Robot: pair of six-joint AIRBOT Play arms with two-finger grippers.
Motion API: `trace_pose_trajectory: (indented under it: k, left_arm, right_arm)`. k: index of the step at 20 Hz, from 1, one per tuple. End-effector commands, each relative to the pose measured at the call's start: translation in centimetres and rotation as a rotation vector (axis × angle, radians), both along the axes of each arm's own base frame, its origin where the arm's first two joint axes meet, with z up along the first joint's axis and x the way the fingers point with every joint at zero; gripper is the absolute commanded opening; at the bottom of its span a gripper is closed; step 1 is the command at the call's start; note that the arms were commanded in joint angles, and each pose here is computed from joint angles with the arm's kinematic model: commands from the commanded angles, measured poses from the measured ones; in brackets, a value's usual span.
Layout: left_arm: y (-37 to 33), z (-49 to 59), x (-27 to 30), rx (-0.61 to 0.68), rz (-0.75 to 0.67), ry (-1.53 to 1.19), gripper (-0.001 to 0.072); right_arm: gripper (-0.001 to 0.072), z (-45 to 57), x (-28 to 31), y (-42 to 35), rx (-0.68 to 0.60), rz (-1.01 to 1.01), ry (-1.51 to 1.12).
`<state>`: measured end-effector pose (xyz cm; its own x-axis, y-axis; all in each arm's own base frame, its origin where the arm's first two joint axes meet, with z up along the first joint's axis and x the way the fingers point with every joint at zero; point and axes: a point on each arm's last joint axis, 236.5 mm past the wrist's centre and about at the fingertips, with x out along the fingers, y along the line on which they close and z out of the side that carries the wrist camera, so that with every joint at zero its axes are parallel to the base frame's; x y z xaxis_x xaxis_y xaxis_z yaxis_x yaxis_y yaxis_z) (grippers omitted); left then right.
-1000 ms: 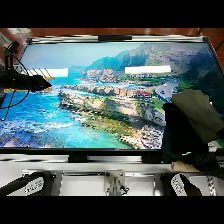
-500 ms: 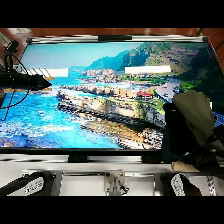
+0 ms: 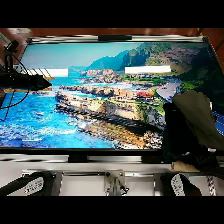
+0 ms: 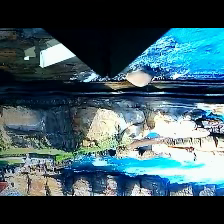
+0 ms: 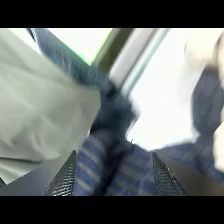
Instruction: Fold the shirts.
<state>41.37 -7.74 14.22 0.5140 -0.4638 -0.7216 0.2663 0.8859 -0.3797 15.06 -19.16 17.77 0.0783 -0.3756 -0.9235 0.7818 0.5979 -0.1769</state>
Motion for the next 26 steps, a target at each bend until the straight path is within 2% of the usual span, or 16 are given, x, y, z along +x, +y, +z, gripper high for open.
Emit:
trace_pose_trajectory:
  k: [1, 4, 7, 8, 9, 10, 13, 19, 26]
  left_arm:
    - [-0.4, -0.3, -0.1, 0.025, -0.015, 0.002, 0.0031]
    - [-1.1, -2.4, -0.8, 0.178, -0.048, 0.044, 0.0031]
    - [-0.7, -5.3, -1.6, 0.441, -0.028, 0.107, 0.0031]
    - [-1.3, -6.2, -2.3, 0.481, -0.042, 0.144, 0.0074]
    - [-2.5, -7.2, -3.3, 0.495, -0.087, 0.191, 0.031]
    - [-3.2, -8.1, -4.4, 0.507, -0.104, 0.242, 0.0435]
    - [-3.4, -9.3, -5.9, 0.544, -0.08, 0.329, 0.0436]
    - [-3.1, -9.4, -5.8, 0.544, -0.073, 0.332, 0.0435]
    - [-3.3, -9.4, -5.2, 0.538, -0.07, 0.31, 0.0435]
  right_arm:
    - [0.0582, 5.2, 5.3, 0.1, -0.148, 0.304, -0.162]
    - [0.0582, 5.3, 14.1, 6.7, -0.044, 0.546, -0.362]
    - [0.0582, 3.4, 21.9, 17.1, 0.062, 0.745, -0.44]
    - [0.0582, 1.7, 23.2, 20.7, 0.115, 0.758, -0.417]
    - [0.0582, -1.0, 23.8, 24.4, 0.158, 0.826, -0.337]
    - [0.0582, -4.0, 23.5, 27.2, 0.192, 0.892, -0.232]
    - [0.0583, -10.3, 22.2, 31.7, 0.22, 1.034, 0.016]
    - [0.0583, -10.2, 24.2, 29.3, 0.046, 1.044, 0.02]
    - [0.0583, -10.2, 24.2, 29.1, 0.035, 1.043, 0.021]
